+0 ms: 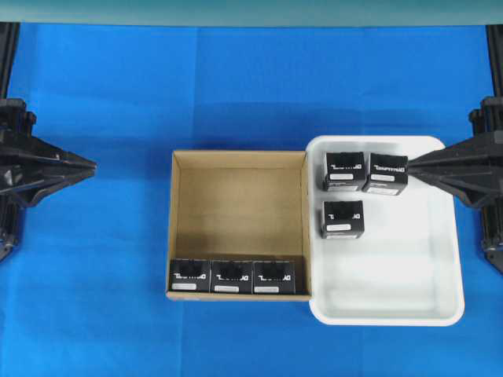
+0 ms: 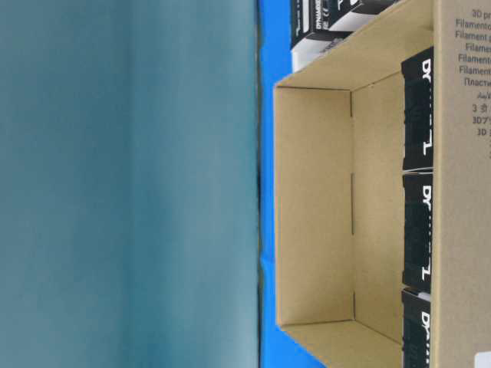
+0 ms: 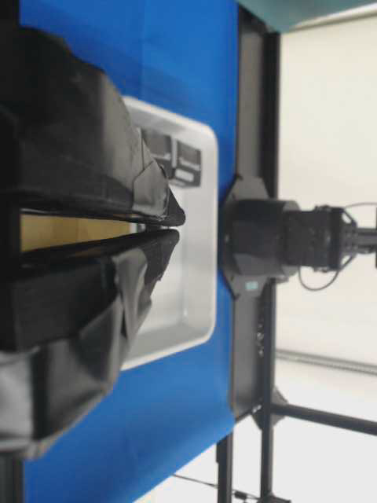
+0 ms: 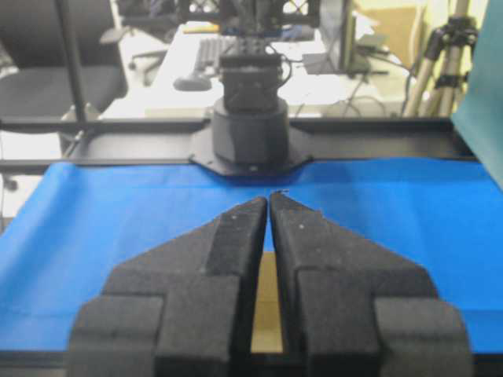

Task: Pick the box from inside the cardboard box.
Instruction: 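Swing the right arm from the tray over the cardboard box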

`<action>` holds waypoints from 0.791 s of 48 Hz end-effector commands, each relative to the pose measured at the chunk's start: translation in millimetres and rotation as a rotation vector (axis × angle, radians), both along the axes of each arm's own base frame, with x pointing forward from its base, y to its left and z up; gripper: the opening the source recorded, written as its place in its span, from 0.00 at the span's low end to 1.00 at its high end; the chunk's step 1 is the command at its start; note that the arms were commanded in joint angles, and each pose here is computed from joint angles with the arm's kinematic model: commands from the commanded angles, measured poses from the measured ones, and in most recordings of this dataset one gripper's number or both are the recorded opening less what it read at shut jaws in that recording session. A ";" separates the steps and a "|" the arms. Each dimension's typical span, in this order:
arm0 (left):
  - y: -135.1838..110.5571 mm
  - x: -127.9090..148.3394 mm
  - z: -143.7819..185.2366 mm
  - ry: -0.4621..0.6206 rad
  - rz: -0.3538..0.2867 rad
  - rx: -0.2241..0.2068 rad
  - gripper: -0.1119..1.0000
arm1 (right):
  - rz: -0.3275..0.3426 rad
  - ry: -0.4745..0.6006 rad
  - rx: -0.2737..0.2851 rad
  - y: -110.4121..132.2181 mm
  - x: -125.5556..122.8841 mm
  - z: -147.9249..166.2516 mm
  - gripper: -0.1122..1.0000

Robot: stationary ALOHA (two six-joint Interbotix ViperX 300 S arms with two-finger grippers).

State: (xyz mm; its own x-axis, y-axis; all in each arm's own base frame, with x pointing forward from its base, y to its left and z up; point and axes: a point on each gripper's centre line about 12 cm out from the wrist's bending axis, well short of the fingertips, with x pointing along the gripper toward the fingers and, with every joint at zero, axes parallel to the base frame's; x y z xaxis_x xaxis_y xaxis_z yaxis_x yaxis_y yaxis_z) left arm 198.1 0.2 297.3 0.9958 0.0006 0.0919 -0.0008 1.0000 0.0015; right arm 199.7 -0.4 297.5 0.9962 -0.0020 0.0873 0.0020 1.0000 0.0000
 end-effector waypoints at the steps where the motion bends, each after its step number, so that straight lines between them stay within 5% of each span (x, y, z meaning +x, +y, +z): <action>1: -0.1 3.2 9.6 -0.008 -0.002 0.000 0.23 | -0.014 0.012 0.024 -3.0 3.1 -1.5 0.23; 6: 0.0 5.1 13.3 0.017 -0.001 0.000 0.12 | -0.029 0.057 0.110 -5.7 7.5 -0.3 0.16; 11: -0.9 5.9 17.6 0.035 -0.005 0.002 0.04 | -0.028 0.107 0.137 -5.6 12.3 5.2 0.09; 20: -1.4 7.2 21.0 0.060 -0.007 0.002 0.03 | -0.018 0.223 0.199 -3.7 28.3 27.1 0.08; 29: -1.6 7.3 18.9 0.106 -0.008 0.000 0.03 | -0.024 0.450 0.287 -0.2 54.8 30.7 0.08; 38: -1.8 6.8 16.7 0.158 -0.009 -0.001 0.03 | -0.025 0.657 0.294 4.7 86.2 33.5 0.08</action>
